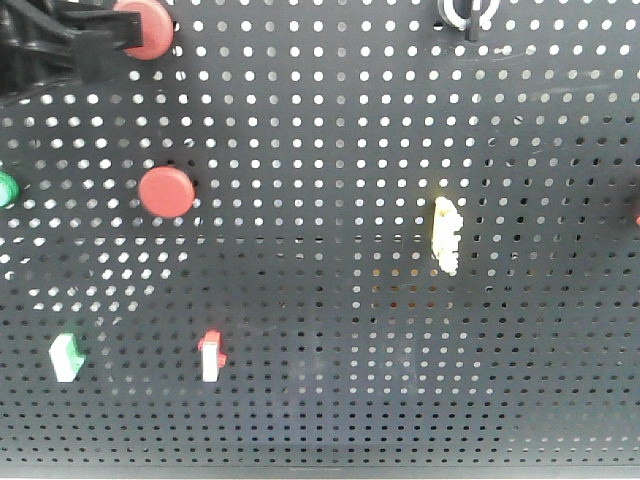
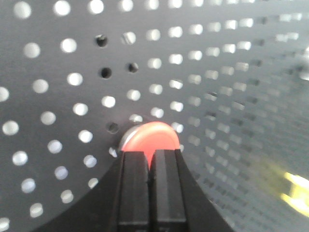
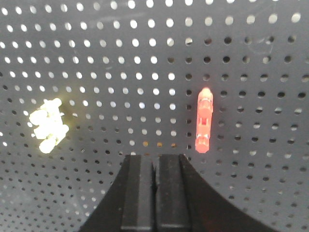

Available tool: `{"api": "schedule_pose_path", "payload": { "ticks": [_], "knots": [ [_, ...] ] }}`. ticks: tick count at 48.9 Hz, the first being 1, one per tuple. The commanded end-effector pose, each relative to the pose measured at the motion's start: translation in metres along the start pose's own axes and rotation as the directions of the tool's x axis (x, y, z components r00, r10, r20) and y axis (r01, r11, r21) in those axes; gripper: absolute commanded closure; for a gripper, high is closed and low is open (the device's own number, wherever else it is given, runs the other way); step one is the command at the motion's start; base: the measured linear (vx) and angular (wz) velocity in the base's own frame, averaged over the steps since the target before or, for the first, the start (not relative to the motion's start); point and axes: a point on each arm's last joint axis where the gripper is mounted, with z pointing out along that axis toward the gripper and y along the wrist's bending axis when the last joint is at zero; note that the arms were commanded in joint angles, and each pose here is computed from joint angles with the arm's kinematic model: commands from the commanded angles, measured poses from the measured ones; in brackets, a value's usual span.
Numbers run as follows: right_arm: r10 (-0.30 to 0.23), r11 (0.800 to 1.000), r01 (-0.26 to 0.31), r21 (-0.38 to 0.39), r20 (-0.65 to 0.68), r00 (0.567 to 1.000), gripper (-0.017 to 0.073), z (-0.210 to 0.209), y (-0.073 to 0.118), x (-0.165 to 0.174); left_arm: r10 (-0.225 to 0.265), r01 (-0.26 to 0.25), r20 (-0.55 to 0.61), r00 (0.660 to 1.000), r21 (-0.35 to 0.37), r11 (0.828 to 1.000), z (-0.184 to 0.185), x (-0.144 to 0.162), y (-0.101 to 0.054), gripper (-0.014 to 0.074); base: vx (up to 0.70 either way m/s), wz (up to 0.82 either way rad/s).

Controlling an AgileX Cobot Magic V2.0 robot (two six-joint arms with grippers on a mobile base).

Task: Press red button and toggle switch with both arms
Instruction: 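Press the red push button with the left gripper tips, then withdraw the left gripper and move the right gripper toward the white toggle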

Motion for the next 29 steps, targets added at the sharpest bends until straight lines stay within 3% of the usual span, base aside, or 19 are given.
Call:
{"api": "schedule_pose_path", "payload": {
  "ticks": [1, 9, 15, 19, 24, 29],
  "knots": [
    [0.039, 0.999, -0.037, -0.025, 0.095, 0.995, 0.0562, -0.003, 0.003, -0.016, -0.003, 0.005, 0.133, 0.991, -0.012, 1.000, -0.040, -0.022, -0.007, 0.0592, 0.00, -0.01],
    [-0.003, 0.994, 0.017, -0.107, 0.127, 0.992, 0.0562, -0.002, 0.010, -0.020, -0.004, 0.010, 0.162, 0.987, -0.037, 0.999, -0.075, -0.003, -0.013, 0.0592, 0.00, 0.00],
    [0.042, 0.975, -0.011, -0.221, 0.136, 0.990, 0.0562, 0.010, 0.019, -0.029, -0.012, 0.018, 0.149, 0.989, -0.041, 0.999, -0.096, 0.019, -0.018, 0.0592, 0.00, 0.00],
    [0.077, 0.947, -0.036, -0.321, 0.115, 0.990, 0.0562, 0.026, 0.027, -0.037, -0.025, 0.030, 0.122, 0.992, -0.040, 0.999, -0.101, 0.035, -0.019, 0.0592, 0.00, 0.00],
    [0.096, 0.891, -0.029, -0.454, 0.125, 0.987, 0.0562, 0.046, 0.037, -0.058, -0.030, 0.034, 0.107, 0.994, -0.041, 0.999, -0.106, 0.046, -0.021, 0.0592, 0.00, 0.00],
    [0.152, 0.847, -0.064, -0.527, 0.126, 0.980, 0.0562, 0.068, 0.042, -0.073, -0.049, 0.054, 0.110, 0.993, -0.040, 0.998, -0.109, 0.049, -0.022, 0.0592, 0.00, 0.00]
  ]
}}
